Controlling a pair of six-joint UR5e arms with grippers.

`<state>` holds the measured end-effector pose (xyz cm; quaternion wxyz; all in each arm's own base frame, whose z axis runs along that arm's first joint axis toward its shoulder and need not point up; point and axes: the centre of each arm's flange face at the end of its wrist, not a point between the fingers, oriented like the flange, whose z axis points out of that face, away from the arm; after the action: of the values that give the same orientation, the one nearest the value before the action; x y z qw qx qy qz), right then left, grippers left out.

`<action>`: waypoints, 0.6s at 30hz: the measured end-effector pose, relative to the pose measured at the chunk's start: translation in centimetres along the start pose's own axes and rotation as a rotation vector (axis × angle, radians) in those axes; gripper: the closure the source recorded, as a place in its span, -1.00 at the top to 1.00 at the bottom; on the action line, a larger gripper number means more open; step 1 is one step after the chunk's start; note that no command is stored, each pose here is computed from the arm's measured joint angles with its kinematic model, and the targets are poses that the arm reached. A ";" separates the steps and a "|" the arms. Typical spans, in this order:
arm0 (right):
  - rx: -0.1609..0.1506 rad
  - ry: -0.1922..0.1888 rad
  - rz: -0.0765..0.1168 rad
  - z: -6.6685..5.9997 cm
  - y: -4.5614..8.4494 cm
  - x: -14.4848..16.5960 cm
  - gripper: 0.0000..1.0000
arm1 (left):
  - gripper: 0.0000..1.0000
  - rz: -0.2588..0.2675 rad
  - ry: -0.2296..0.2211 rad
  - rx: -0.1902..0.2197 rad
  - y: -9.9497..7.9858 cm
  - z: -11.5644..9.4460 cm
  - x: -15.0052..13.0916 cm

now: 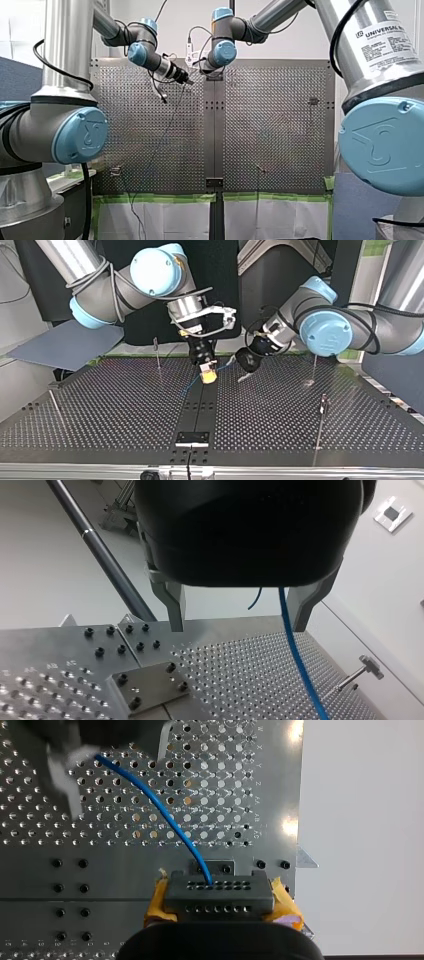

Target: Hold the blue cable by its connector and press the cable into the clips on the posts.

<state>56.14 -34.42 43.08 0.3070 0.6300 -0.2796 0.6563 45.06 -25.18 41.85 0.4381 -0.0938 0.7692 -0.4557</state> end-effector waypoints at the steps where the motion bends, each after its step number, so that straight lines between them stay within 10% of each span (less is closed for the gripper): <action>1: 0.001 0.000 0.000 0.0 0.0 0.0 -1.00 | 1.00 -0.002 0.004 0.003 0.0 0.1 0.1; 18: 0.006 0.001 0.000 -0.1 -0.3 0.0 -1.00 | 1.00 -0.005 0.056 0.008 1.5 3.8 2.0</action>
<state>56.29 -34.18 43.11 0.3051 0.6306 -0.2776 0.6575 47.07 -27.75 38.72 0.4155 -0.0811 0.7792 -0.4623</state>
